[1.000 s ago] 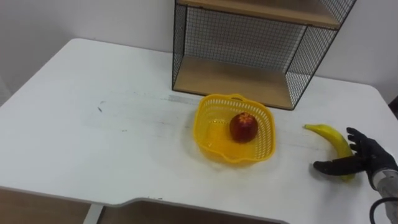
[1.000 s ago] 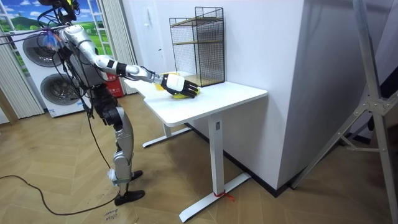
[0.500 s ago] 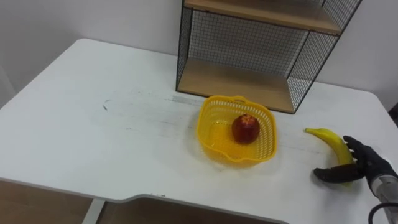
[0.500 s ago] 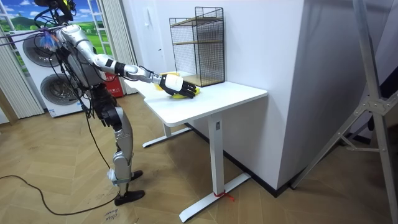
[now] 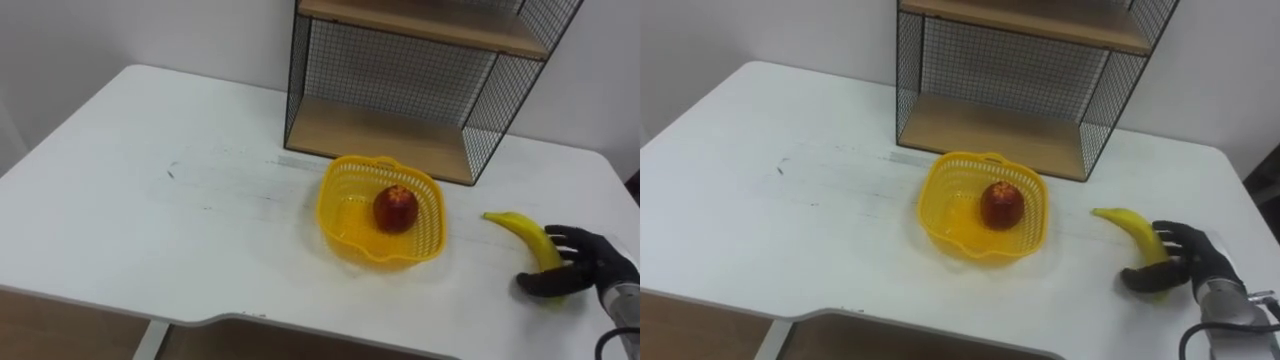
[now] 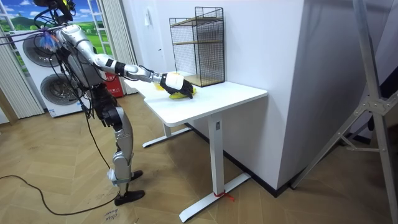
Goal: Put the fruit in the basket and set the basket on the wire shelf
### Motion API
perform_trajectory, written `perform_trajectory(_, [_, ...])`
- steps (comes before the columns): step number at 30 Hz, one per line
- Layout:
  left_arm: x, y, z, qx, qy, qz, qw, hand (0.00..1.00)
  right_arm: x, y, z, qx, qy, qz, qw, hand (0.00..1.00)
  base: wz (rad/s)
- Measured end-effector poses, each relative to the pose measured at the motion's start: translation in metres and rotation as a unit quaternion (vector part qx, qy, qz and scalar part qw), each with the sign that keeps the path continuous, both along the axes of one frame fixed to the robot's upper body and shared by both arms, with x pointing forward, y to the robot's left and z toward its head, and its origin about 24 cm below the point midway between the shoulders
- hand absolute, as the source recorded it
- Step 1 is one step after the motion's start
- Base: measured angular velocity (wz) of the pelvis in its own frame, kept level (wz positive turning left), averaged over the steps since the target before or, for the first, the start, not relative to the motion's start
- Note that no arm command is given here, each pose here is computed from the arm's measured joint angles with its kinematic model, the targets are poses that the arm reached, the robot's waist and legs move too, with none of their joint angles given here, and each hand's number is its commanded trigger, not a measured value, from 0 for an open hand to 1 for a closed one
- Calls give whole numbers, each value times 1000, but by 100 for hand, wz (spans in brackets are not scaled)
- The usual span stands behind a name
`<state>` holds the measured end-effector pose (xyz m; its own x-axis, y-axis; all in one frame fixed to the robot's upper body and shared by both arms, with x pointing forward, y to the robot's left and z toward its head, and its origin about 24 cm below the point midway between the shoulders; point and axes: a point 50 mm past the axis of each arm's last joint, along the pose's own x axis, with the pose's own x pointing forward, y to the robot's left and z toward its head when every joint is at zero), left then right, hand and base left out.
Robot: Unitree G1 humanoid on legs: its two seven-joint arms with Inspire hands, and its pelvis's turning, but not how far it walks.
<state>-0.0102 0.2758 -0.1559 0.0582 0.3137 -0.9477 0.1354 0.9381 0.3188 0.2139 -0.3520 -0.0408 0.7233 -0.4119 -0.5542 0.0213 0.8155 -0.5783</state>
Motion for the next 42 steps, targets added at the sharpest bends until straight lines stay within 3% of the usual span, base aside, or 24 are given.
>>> perform_trajectory(10, [2, 0, 0, 0, -2, -1, 1000, 0, -2, -6, 2, -26, 2, -12, 1000, 100, 0])
perform_trajectory(29, [5, 0, 0, 0, -4, -10, 1000, 0, -2, 3, -5, 25, -12, -35, 999, 100, -1])
perform_trajectory(37, [8, 0, 0, -2, -7, -11, 1000, 0, 16, 17, 12, 22, -37, 18, 999, 100, -11])
perform_trajectory(42, [11, -1, 0, -5, -13, -14, 1000, 0, 31, 29, 34, 30, -100, 45, 993, 100, 3])
